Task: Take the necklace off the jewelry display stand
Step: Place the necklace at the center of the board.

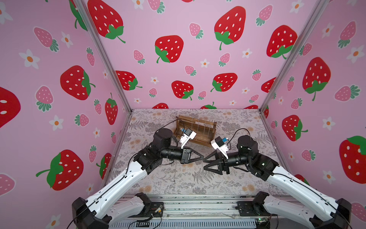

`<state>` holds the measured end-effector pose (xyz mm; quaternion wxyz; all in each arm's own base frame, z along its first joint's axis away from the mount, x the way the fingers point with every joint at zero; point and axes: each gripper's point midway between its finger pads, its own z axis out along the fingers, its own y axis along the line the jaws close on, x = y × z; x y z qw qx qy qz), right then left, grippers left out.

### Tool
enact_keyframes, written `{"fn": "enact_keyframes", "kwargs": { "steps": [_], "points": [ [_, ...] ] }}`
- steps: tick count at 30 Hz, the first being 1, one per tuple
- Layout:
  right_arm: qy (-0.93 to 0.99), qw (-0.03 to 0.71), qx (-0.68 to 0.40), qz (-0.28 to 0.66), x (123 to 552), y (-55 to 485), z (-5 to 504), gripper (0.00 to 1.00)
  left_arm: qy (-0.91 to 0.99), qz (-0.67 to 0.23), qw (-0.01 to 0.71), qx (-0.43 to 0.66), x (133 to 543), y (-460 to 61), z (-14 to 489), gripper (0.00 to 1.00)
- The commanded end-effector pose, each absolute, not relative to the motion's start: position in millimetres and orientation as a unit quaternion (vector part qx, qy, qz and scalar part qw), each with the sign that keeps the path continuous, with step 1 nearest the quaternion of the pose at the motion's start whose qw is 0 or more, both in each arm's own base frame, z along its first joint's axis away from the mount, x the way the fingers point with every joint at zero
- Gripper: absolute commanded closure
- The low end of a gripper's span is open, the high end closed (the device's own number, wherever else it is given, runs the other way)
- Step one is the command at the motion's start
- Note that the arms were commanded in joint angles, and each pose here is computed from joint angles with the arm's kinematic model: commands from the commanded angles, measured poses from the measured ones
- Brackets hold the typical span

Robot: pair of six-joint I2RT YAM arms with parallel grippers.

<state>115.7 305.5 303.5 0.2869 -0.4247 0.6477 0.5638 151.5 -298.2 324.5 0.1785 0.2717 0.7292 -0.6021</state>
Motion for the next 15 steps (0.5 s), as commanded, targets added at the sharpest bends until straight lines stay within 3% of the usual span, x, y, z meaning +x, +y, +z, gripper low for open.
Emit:
{"fn": "enact_keyframes", "kwargs": {
  "steps": [1, 6, 9, 15],
  "points": [
    [0.632, 0.32, -0.436, 0.555, 117, 309, 322, 0.47, 0.709, -0.613, 0.188, 0.294, 145, -306, 339, 1.0],
    [0.634, 0.322, -0.432, 0.555, 120, 314, 324, 0.57, 0.711, -0.608, 0.182, 0.303, 140, -315, 335, 1.0],
    [0.635, 0.318, -0.431, 0.557, 118, 316, 323, 0.71, 0.715, -0.603, 0.182, 0.304, 140, -317, 332, 1.0],
    [0.642, 0.317, -0.424, 0.554, 117, 314, 316, 0.7, 0.719, -0.593, 0.196, 0.305, 139, -313, 335, 1.0]
  ]
}}
